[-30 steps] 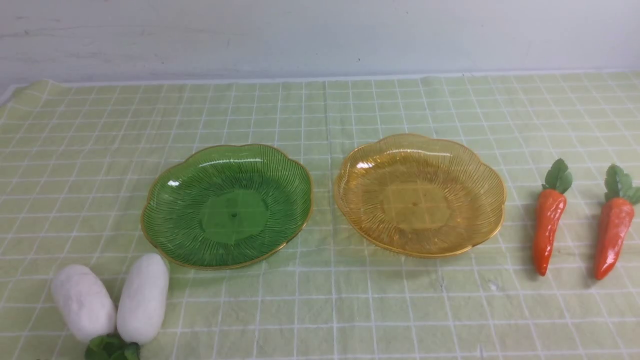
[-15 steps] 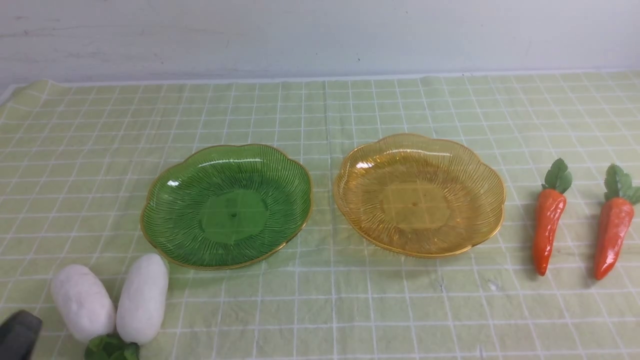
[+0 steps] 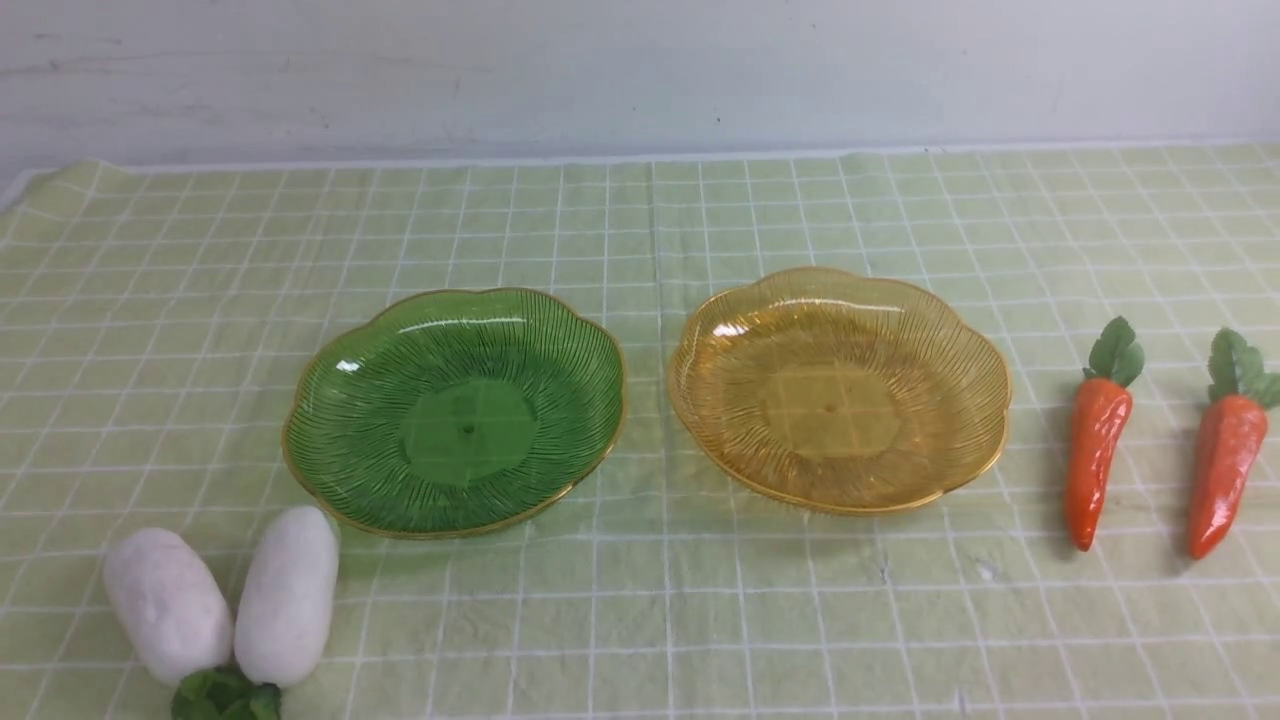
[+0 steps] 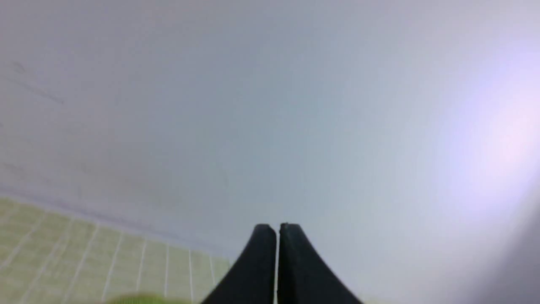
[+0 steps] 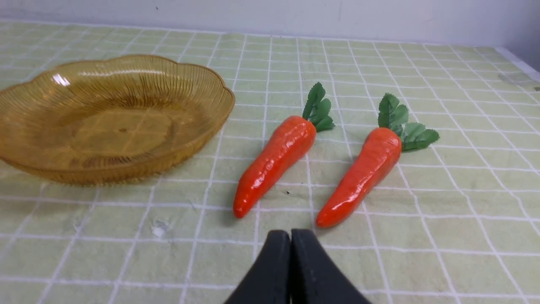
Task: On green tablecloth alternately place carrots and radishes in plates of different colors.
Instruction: 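Pick up the white radish and place it in the left plate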
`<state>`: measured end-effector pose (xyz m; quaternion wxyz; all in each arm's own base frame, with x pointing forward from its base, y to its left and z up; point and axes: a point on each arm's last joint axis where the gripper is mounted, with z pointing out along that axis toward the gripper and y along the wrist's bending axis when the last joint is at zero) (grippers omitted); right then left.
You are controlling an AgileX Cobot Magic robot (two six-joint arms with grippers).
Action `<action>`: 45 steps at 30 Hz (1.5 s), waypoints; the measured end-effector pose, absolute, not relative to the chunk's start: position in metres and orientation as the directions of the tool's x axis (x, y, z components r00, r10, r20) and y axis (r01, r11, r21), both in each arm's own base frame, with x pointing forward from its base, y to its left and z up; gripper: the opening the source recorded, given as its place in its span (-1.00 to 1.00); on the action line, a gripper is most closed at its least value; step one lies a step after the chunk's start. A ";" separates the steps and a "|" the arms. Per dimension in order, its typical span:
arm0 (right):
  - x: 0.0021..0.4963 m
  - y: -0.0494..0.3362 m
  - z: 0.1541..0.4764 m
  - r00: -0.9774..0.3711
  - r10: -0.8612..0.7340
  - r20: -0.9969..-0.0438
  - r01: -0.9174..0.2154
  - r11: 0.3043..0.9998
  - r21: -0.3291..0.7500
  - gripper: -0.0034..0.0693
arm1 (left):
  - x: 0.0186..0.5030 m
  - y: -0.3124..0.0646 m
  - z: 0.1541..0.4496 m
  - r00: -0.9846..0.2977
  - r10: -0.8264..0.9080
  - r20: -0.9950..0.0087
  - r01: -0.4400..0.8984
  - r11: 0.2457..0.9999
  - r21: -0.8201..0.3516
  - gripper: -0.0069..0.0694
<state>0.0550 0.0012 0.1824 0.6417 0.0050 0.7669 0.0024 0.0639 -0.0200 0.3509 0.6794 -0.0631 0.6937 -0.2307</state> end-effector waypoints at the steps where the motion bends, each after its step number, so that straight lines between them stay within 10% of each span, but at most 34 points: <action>1: 0.056 0.002 0.186 -0.123 0.143 -0.982 0.009 0.990 0.143 -0.94 | 0.085 -0.027 0.356 -0.274 -0.311 -0.910 0.219 0.901 -0.374 -0.84; 6: 0.056 -0.001 0.203 0.064 0.609 -0.791 -0.011 0.793 0.610 -0.94 | 0.164 -0.032 0.327 -0.786 -0.064 -0.615 0.127 0.957 -0.261 -0.84; 13: 0.056 -0.005 0.206 0.115 0.752 -0.650 -0.026 0.656 0.754 -0.94 | 0.233 -0.029 0.270 -0.938 -0.004 -0.347 0.065 0.980 -0.186 -0.84; 27: 0.083 0.020 0.285 -0.262 0.452 -0.853 -0.097 0.867 0.489 -0.94 | 0.286 -0.028 0.224 -0.974 0.059 -0.220 0.087 0.989 -0.116 -0.78; 40: 0.121 0.029 0.280 -0.530 0.276 -0.802 -0.149 0.901 0.408 -0.94 | 0.302 -0.024 0.191 -0.971 0.161 -0.176 0.172 0.984 -0.045 0.67; 45: 0.121 0.029 0.280 -0.528 0.269 -0.805 -0.153 0.903 0.402 -0.94 | 0.307 -0.027 0.173 -0.981 0.138 -0.135 0.149 0.986 -0.076 0.80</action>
